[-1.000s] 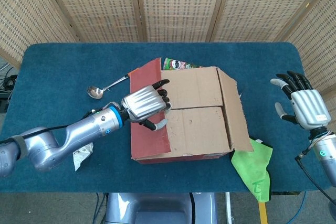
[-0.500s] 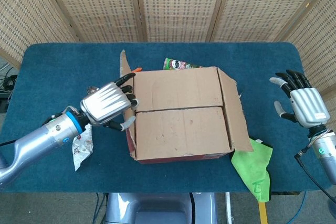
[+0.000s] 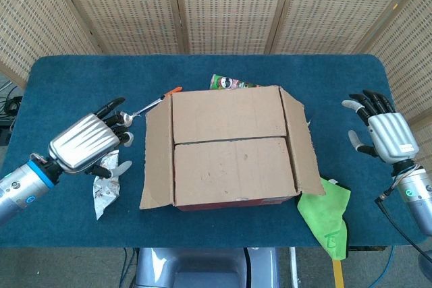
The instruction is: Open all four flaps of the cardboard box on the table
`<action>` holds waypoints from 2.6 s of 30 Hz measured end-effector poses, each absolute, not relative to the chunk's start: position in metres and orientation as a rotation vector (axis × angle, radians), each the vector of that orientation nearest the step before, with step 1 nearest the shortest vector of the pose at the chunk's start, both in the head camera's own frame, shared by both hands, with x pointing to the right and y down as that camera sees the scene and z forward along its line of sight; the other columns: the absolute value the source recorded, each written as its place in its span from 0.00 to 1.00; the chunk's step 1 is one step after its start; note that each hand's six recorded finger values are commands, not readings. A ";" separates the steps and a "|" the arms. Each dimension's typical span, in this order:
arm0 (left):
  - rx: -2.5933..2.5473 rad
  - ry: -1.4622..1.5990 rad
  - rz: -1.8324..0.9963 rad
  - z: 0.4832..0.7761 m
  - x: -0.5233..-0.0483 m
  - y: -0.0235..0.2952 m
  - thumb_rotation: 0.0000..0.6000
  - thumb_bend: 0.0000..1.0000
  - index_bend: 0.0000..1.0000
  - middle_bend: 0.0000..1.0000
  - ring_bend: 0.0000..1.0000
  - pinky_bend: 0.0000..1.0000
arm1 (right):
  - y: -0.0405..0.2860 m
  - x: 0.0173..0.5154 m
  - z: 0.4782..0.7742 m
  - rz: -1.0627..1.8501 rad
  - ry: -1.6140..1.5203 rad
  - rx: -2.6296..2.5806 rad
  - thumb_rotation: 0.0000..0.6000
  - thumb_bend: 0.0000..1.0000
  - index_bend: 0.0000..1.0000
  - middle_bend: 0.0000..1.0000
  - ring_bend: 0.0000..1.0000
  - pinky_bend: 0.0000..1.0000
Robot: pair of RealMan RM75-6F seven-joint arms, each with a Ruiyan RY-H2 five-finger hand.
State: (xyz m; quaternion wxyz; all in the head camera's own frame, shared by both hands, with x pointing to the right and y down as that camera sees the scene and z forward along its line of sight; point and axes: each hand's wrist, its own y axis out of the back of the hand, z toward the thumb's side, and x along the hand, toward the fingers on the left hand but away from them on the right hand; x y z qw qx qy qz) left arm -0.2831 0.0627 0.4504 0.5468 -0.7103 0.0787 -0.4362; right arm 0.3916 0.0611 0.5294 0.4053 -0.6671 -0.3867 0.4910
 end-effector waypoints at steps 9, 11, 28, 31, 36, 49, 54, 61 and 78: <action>-1.697 0.238 -1.056 0.472 -0.297 0.070 0.27 0.32 0.14 0.14 0.05 0.00 | 0.064 0.392 0.530 1.239 -0.979 -1.688 1.00 0.50 0.18 0.14 0.00 0.06; -1.696 0.264 -1.048 0.475 -0.294 0.069 0.27 0.32 0.11 0.11 0.02 0.00 | 0.065 0.392 0.530 1.240 -0.981 -1.688 1.00 0.50 0.18 0.14 0.00 0.06; -1.671 0.427 -1.028 0.514 -0.258 0.051 0.30 0.32 0.04 0.01 0.00 0.00 | 0.076 0.396 0.534 1.250 -0.993 -1.694 1.00 0.50 0.18 0.14 0.00 0.06; -1.662 0.442 -1.043 0.525 -0.249 0.046 0.49 0.33 0.03 0.01 0.00 0.00 | 0.076 0.397 0.535 1.252 -0.995 -1.697 1.00 0.50 0.18 0.14 0.00 0.06; -1.647 0.458 -1.069 0.542 -0.233 0.038 0.73 0.34 0.02 0.00 0.00 0.00 | 0.077 0.397 0.537 1.253 -0.995 -1.700 1.00 0.51 0.18 0.14 0.00 0.06; -1.678 0.464 -1.080 0.565 -0.197 0.033 0.81 0.31 0.00 0.00 0.00 0.00 | 0.077 0.401 0.536 1.257 -1.002 -1.693 1.00 0.50 0.18 0.14 0.00 0.06; -1.696 0.463 -1.083 0.573 -0.187 0.034 0.81 0.27 0.00 0.00 0.00 0.00 | 0.078 0.402 0.536 1.258 -1.003 -1.694 1.00 0.50 0.18 0.14 0.00 0.06; -1.689 0.451 -1.091 0.581 -0.172 0.036 0.81 0.22 0.00 0.00 0.00 0.00 | 0.079 0.403 0.536 1.259 -1.005 -1.697 1.00 0.51 0.18 0.14 0.00 0.06; -1.662 0.451 -1.139 0.603 -0.142 0.039 0.81 0.22 0.00 0.00 0.00 0.00 | 0.080 0.412 0.536 1.273 -1.019 -1.687 1.00 0.51 0.18 0.14 0.00 0.06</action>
